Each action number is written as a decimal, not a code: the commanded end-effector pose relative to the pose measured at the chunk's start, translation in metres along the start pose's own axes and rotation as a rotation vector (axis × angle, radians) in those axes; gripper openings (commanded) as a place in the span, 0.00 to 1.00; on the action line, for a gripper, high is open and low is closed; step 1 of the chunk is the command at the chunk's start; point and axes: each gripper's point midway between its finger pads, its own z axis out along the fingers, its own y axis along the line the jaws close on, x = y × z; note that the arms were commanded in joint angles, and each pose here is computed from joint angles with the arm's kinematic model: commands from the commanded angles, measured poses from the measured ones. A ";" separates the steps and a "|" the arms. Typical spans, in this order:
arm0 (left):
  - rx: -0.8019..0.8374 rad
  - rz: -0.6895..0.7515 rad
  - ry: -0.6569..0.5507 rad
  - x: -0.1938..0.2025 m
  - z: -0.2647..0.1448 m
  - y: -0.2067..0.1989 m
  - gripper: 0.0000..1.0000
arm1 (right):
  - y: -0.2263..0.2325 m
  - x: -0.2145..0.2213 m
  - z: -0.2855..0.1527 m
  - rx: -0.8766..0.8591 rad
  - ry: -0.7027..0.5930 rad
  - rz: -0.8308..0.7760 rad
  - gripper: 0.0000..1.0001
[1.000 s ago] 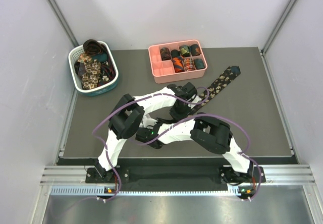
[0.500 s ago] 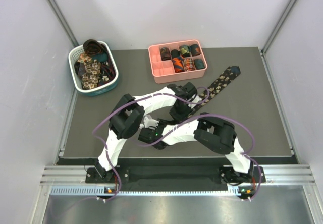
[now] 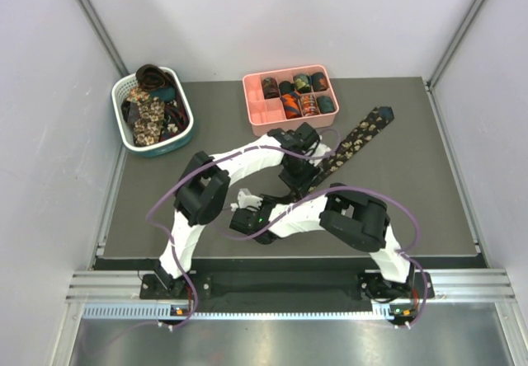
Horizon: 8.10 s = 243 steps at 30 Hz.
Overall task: Roll the ties
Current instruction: Roll the tie
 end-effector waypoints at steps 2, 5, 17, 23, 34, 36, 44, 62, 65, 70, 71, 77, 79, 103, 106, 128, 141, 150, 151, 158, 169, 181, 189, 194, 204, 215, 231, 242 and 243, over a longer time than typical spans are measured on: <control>0.019 -0.047 -0.303 -0.046 -0.063 0.007 0.58 | 0.010 0.001 0.004 -0.130 -0.028 0.074 0.00; 0.020 -0.107 -0.451 -0.052 -0.093 0.022 0.60 | 0.008 -0.008 -0.002 -0.175 -0.081 0.126 0.00; -0.137 -0.326 -0.760 -0.013 -0.146 0.082 0.98 | -0.007 -0.034 -0.024 -0.408 -0.262 0.348 0.00; -0.226 -0.422 -0.902 0.011 -0.161 0.107 0.99 | -0.011 -0.031 -0.028 -0.512 -0.309 0.431 0.00; -0.173 -0.665 -0.957 0.042 -0.153 0.141 0.92 | -0.027 -0.032 -0.036 -0.701 -0.409 0.566 0.00; -0.178 -0.671 -0.956 0.046 -0.150 0.142 0.99 | -0.027 -0.032 -0.037 -0.746 -0.422 0.585 0.00; -0.185 -0.697 -1.031 0.056 -0.154 0.142 0.99 | -0.038 -0.035 -0.034 -0.938 -0.452 0.704 0.00; -0.024 -0.244 -1.061 0.045 -0.121 0.085 0.99 | -0.034 -0.024 -0.020 -1.396 -0.487 0.958 0.00; -0.056 -0.124 -1.085 0.040 -0.114 0.069 0.99 | -0.034 -0.024 -0.019 -1.444 -0.489 0.977 0.00; -0.097 0.088 -1.002 0.036 -0.089 0.041 0.99 | -0.037 -0.019 -0.015 -1.477 -0.489 1.020 0.00; -0.096 0.108 -0.993 0.034 -0.088 0.039 0.99 | -0.040 -0.017 -0.011 -1.472 -0.485 1.034 0.00; -0.075 0.215 -0.960 0.027 -0.077 0.032 0.99 | -0.039 -0.011 -0.002 -1.503 -0.463 1.084 0.00; -0.065 0.234 -0.926 0.028 -0.069 0.031 0.96 | -0.038 -0.010 -0.001 -1.510 -0.461 1.092 0.00; -0.015 0.322 -0.766 0.020 -0.014 0.024 0.83 | -0.045 -0.002 0.018 -1.516 -0.437 1.181 0.00; -0.021 0.335 -0.772 0.019 -0.011 0.023 0.82 | -0.044 -0.002 0.020 -1.517 -0.435 1.181 0.00; -0.001 0.340 -0.715 0.029 0.003 0.023 0.38 | -0.045 0.006 0.047 -1.411 -0.308 1.158 0.26; -0.036 0.314 -0.758 0.015 -0.007 0.026 0.73 | -0.038 0.007 0.056 -1.400 -0.275 1.159 0.07; -0.054 0.321 -0.731 -0.001 0.003 0.031 0.75 | -0.041 0.007 0.054 -1.387 -0.292 1.163 0.09; -0.056 0.322 -0.726 -0.002 0.004 0.032 0.75 | -0.042 0.007 0.054 -1.388 -0.294 1.163 0.09; -0.077 0.308 -0.648 0.004 0.020 0.037 0.71 | -0.043 0.008 0.054 -1.384 -0.299 1.166 0.09; -0.080 0.277 -0.505 0.039 0.038 0.024 0.52 | -0.047 0.012 0.052 -1.354 -0.303 1.168 0.19; -0.108 0.274 -0.445 0.052 0.040 0.014 0.34 | -0.049 0.017 0.052 -1.311 -0.295 1.160 0.43; -0.105 0.249 -0.449 0.046 0.040 0.013 0.32 | -0.046 0.014 0.051 -1.337 -0.295 1.148 0.26; -0.109 0.238 -0.472 0.041 0.038 0.015 0.45 | -0.043 0.010 0.049 -1.342 -0.294 1.127 0.18; -0.075 0.191 -0.524 0.040 0.034 0.024 0.52 | -0.043 -0.007 0.050 -1.358 -0.332 1.086 0.14; -0.038 0.157 -0.515 0.044 0.034 0.030 0.32 | -0.052 -0.004 0.051 -1.277 -0.340 1.098 0.41; -0.030 0.200 -0.479 0.049 0.034 0.025 0.47 | -0.045 0.009 0.046 -1.322 -0.317 1.132 0.14; -0.065 0.254 -0.420 0.058 0.042 0.027 0.50 | -0.037 0.015 0.054 -1.303 -0.265 1.128 0.11; -0.067 0.249 -0.409 0.062 0.046 0.027 0.50 | -0.038 0.016 0.055 -1.300 -0.264 1.129 0.11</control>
